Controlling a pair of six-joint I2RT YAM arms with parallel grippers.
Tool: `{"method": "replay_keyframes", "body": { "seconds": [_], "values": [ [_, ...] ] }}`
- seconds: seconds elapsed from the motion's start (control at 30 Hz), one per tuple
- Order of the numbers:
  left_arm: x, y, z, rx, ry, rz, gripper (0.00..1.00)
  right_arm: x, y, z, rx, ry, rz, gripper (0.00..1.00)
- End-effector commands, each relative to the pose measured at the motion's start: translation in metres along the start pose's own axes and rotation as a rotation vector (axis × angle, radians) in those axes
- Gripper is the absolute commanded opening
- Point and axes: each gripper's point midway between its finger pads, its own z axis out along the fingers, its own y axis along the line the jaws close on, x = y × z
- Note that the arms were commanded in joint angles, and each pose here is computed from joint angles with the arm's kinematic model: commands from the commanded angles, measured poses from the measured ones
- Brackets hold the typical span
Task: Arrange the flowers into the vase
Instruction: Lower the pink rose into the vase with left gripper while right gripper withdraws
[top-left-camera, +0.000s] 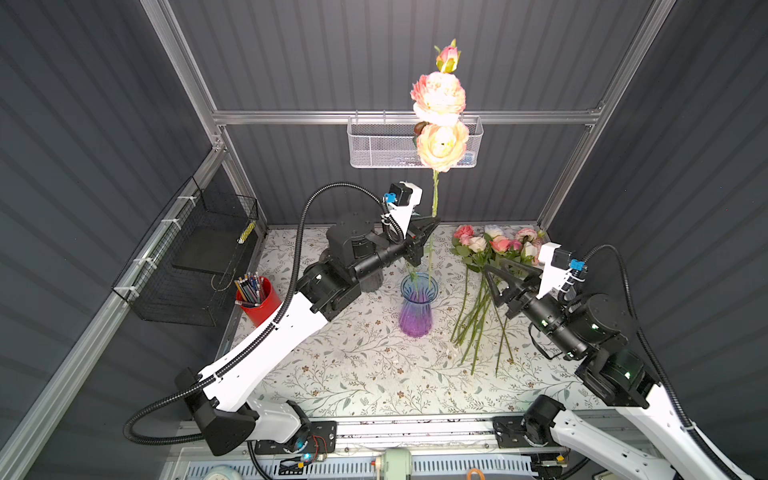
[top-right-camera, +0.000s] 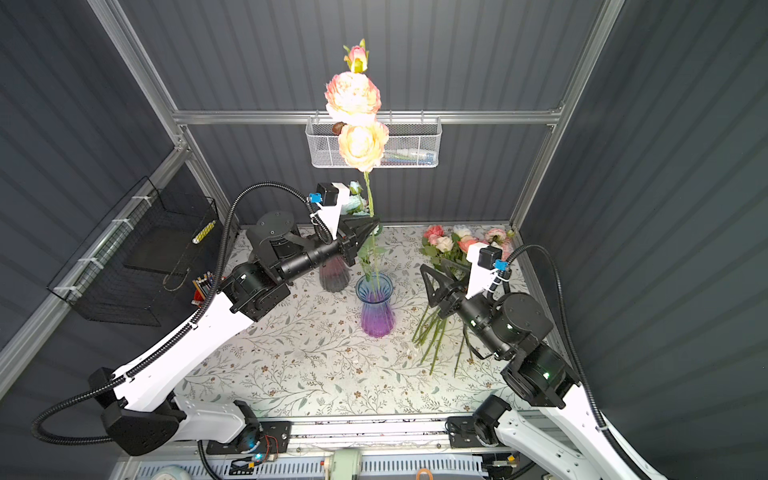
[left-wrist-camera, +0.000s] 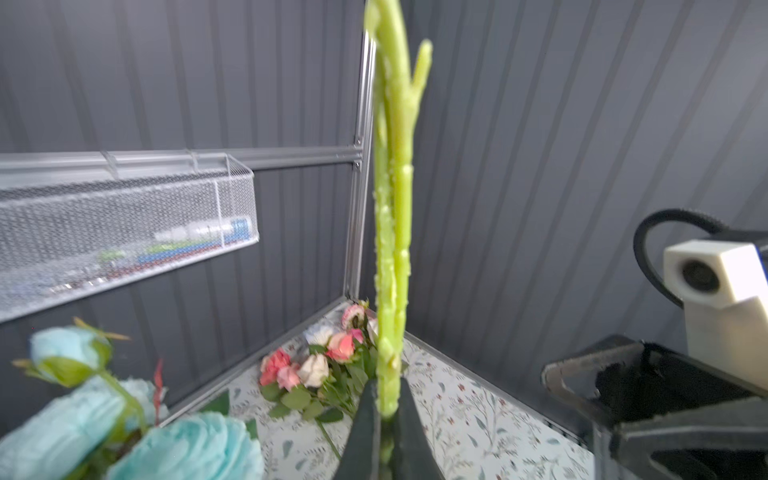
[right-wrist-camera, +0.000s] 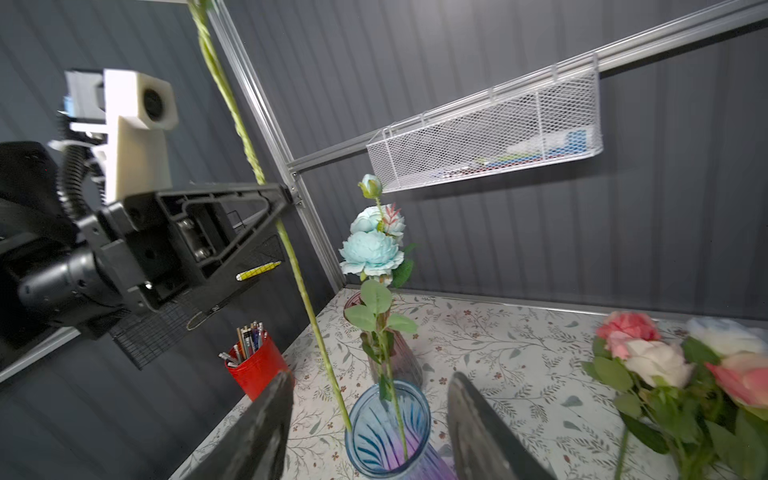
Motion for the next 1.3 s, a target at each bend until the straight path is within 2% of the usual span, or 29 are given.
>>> {"method": "replay_keyframes", "body": {
  "seconds": [0.0,0.23,0.37,0.4,0.53,0.63,0.67,0.77,0.93,1.1,1.27],
  "values": [
    [0.036,0.017,0.022,-0.067,0.074,0.071,0.0,0.01,-0.018,-0.002,0.089,0.016,-0.047,0.61],
    [0.09,0.023,0.041,-0.058,0.154,0.081,0.0,0.023,-0.03,0.0,0.135,0.04,-0.101,0.62],
    [0.111,0.024,0.042,-0.06,0.195,0.079,0.0,0.028,-0.036,0.004,0.16,0.068,-0.121,0.62],
    [0.131,0.027,0.04,-0.067,0.234,0.074,0.0,0.03,-0.037,0.004,0.164,0.069,-0.118,0.62],
    [0.149,0.029,0.037,-0.078,0.274,0.052,0.01,0.035,-0.045,0.007,0.19,0.079,-0.115,0.65],
    [0.158,0.029,0.034,-0.083,0.303,0.037,0.11,0.036,-0.049,0.007,0.205,0.084,-0.11,0.65],
    [0.161,0.029,0.033,-0.081,0.31,0.034,0.18,0.037,-0.05,0.007,0.211,0.086,-0.111,0.65],
    [0.158,0.022,0.028,-0.05,0.321,0.016,0.22,0.035,-0.055,0.006,0.23,0.083,-0.111,0.65],
    [0.145,0.021,0.018,-0.055,0.273,0.018,0.29,0.032,-0.058,0.006,0.245,0.087,-0.111,0.66],
    [0.137,0.016,0.009,-0.043,0.263,0.0,0.3,0.029,-0.057,0.005,0.244,0.083,-0.107,0.66],
    [0.113,0.005,-0.006,-0.002,0.224,-0.014,0.39,0.03,-0.064,0.007,0.278,0.09,-0.089,0.65]
  ]
}}
